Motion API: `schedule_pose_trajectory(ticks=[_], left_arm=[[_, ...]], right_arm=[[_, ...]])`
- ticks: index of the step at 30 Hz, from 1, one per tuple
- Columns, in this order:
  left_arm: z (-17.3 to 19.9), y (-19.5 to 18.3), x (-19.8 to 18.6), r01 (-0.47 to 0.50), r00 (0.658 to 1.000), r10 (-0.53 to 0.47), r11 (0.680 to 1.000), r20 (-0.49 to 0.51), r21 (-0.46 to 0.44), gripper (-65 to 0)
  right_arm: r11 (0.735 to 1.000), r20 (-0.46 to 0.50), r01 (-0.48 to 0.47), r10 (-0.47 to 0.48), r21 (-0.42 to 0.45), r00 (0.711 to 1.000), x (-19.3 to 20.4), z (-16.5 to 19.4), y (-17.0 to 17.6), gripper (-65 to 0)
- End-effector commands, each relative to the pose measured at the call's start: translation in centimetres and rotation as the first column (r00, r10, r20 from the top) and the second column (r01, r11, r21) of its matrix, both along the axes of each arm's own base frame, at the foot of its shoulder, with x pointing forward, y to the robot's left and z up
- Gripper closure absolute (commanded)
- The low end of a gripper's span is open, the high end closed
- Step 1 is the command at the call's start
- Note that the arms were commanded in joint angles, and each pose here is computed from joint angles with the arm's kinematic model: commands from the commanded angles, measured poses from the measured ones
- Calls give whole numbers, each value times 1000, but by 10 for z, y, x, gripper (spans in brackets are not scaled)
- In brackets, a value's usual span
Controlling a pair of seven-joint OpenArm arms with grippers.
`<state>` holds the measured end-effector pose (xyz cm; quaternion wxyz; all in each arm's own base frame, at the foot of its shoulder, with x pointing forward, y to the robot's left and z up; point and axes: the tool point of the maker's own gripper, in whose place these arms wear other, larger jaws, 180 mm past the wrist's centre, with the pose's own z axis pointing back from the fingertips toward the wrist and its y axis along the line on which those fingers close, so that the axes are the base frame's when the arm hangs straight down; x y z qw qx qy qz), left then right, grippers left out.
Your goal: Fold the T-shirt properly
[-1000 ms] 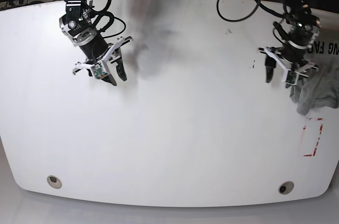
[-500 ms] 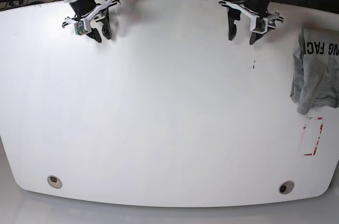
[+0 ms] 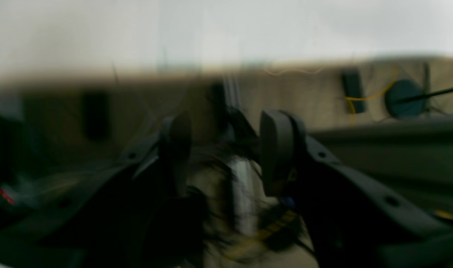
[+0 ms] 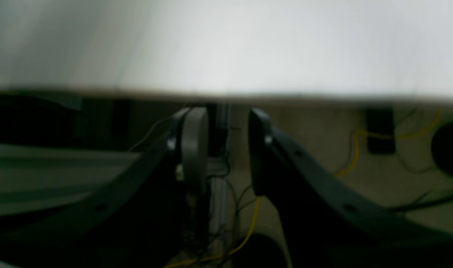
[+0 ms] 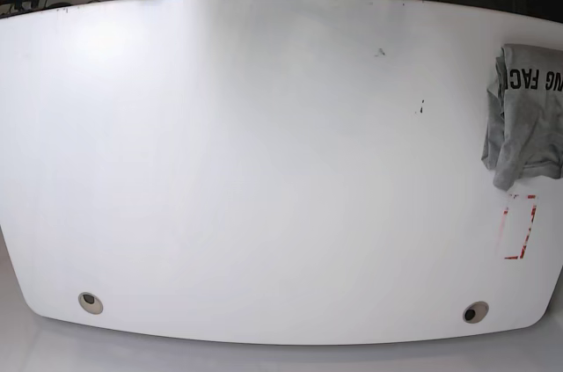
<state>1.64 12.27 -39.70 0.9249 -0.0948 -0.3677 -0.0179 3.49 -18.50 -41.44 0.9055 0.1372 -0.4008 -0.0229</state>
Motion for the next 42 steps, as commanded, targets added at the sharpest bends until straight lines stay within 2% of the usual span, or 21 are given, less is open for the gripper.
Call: schedule_pose_trajectory(ticks=[1,3,7,9,12,15,17,20,24,30,34,42], left_arm=[[-18,4,-28,-6,997,3,999,-74,-37,-268],[-41,6,-53,-24,987,12,997,-158,-69,-268],[-83,15,-66,-43,977,23,995,-213,-91,-268],[-105,15,-79,-63,965,33,992,-262,-105,-268],[-141,23,-74,-70,951,34,992,-309,-107,-268],[-174,27,-81,-108,921,62,989,-385,-98,-268],[-197,44,-81,-124,894,100,992,-436,-28,-268],[-219,53,-84,-77,865,89,996,-495,44,-268],[-238,39,-79,-23,831,35,999,-555,28,-268],[-254,51,-56,-48,806,96,994,-584,98,-268],[-259,63,-38,-55,805,139,985,-577,162,-268],[-261,65,-27,-65,797,154,983,-584,172,-269]], right_arm=[[998,-48,48,-46,30,998,-25,-9,2,-173],[996,-125,83,-77,39,989,-50,-27,1,-173],[989,-231,119,-97,82,968,-73,-66,10,-173],[988,-262,122,-93,98,961,-80,-82,12,-173],[983,-279,131,-92,125,956,-78,-106,22,-173],[983,-325,130,-83,128,942,-81,-134,27,-173],[985,-365,125,-73,121,928,-83,-155,29,-173],[989,-405,118,-72,91,911,-78,-176,28,-173],[994,-446,105,-81,28,891,-69,-198,23,-173],[998,-475,45,-58,-37,878,-47,-217,19,-178],[995,-499,-14,-35,-94,866,-38,-226,16,-178],[985,-487,-75,-10,-154,874,-19,-229,4,-179]])
